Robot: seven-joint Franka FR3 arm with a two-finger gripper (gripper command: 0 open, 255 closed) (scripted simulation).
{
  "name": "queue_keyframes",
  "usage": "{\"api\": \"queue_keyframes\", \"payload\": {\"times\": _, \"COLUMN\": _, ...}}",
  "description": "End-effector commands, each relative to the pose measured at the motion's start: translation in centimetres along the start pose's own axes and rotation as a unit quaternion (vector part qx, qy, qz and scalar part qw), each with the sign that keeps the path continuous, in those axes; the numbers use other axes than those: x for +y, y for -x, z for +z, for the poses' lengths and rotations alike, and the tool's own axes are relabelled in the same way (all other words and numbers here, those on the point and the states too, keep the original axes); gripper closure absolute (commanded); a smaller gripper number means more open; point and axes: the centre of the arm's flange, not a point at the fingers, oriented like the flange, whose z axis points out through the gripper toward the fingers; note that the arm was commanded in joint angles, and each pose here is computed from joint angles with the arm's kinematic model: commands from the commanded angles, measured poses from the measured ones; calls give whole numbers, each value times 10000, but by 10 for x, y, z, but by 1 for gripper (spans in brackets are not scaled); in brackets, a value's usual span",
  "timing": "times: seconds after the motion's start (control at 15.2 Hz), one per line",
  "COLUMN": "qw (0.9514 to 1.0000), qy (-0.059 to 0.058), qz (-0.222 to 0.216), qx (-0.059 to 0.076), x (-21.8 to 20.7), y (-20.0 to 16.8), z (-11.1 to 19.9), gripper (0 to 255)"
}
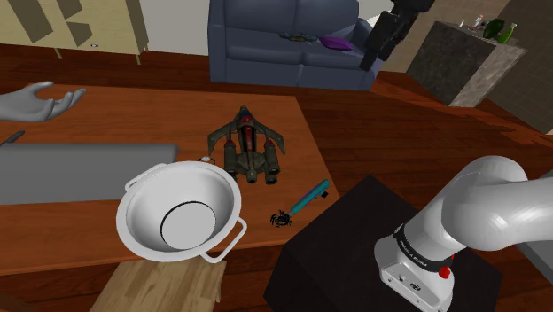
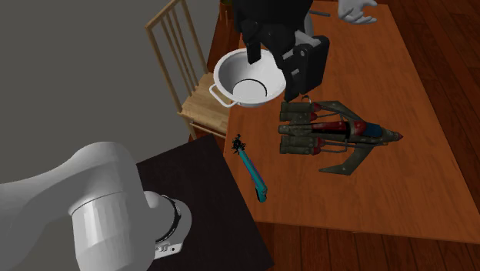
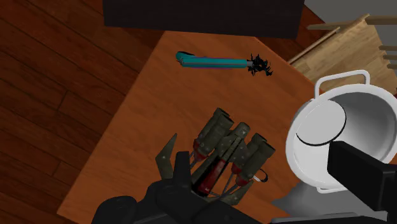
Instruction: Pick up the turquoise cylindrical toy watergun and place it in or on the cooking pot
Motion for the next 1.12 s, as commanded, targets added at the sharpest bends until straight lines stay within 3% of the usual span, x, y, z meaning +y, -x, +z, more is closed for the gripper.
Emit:
{"api": "queue_keyframes", "payload": {"times": 0.0, "qw": 10000, "qy": 0, "qz": 0, "qx": 0, "x": 0, "y": 0, "z": 0, "gripper": 0}}
{"api": "queue_keyframes", "payload": {"times": 0.26, "qw": 9968, "qy": 6, "qz": -796, "qx": -64, "x": -11, "y": -6, "z": 52, "gripper": 0}}
{"api": "queue_keyframes", "payload": {"times": 0.53, "qw": 9872, "qy": 11, "qz": -1588, "qx": -128, "x": -22, "y": -10, "z": 103, "gripper": 0}}
{"api": "queue_keyframes", "payload": {"times": 0.79, "qw": 9714, "qy": 17, "qz": -2369, "qx": -190, "x": -33, "y": -11, "z": 155, "gripper": 0}}
{"api": "queue_keyframes", "payload": {"times": 1.06, "qw": 9493, "qy": 23, "qz": -3135, "qx": -252, "x": -45, "y": -10, "z": 207, "gripper": 0}}
